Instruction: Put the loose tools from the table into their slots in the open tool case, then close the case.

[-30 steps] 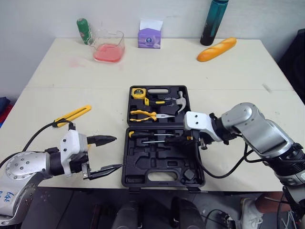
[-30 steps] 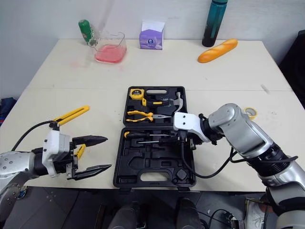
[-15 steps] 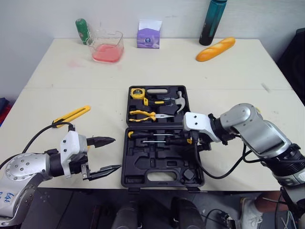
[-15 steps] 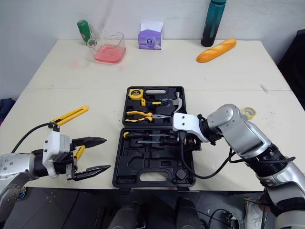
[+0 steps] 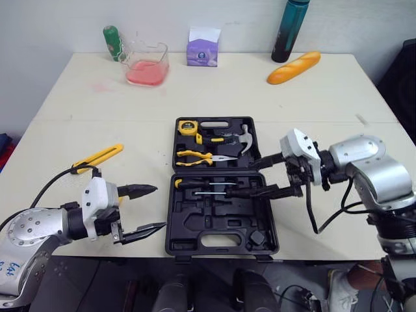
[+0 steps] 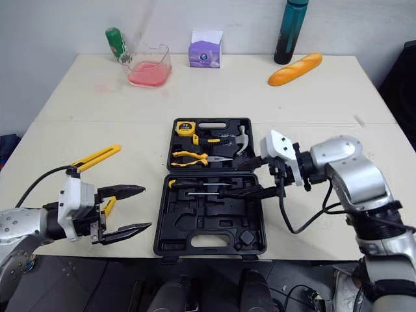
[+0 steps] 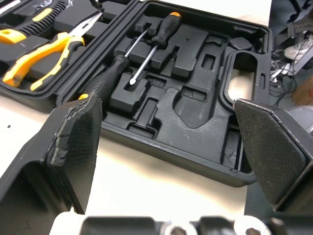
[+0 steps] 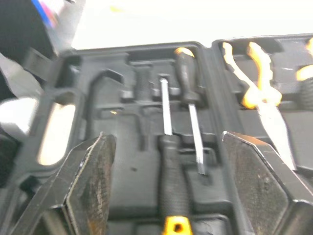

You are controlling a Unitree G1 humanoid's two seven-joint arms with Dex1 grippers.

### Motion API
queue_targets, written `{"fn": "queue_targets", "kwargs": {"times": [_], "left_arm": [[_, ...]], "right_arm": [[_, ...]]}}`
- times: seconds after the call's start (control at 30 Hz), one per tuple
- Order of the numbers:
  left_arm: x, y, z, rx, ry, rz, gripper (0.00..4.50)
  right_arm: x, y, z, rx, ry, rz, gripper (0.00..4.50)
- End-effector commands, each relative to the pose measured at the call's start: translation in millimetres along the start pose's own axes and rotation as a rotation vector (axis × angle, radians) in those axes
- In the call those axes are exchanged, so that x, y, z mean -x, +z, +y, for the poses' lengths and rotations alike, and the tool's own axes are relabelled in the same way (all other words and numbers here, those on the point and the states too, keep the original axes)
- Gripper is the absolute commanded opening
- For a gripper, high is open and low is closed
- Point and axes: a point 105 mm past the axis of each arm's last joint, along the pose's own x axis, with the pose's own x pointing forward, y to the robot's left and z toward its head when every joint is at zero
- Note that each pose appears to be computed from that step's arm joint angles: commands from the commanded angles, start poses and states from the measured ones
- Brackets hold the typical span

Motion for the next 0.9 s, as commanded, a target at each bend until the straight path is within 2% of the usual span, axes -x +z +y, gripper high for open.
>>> {"fn": "queue_targets", "kwargs": {"times": [0.03,0.17,0.2,0.53,0.9], "left_arm": [[-1.7,8.2,1.6,-0.041,-0.007,-0.020,4.50],[-3.1,9.4,2.3,-0.044,-0.014,-0.023,4.50],[-3.3,9.7,2.4,-0.045,-0.016,-0.022,4.50],[-4.5,9.1,0.7,-0.044,-0.020,-0.016,4.50],[-0.1,6.6,-0.7,-0.048,-0.009,0.000,4.50]], "right_arm": [[-8.4,3.4,-3.0,0.074,-0.028,-0.085,2.30],[-23.7,-2.2,-6.5,0.099,-0.053,-0.145,0.27],[-27.9,-5.3,-6.1,0.107,-0.053,-0.149,0.03],[-49.1,-27.4,-11.3,0.139,-0.047,-0.080,0.03],[-57.5,-54.2,-11.1,0.052,-0.043,-0.031,0.03]]}}
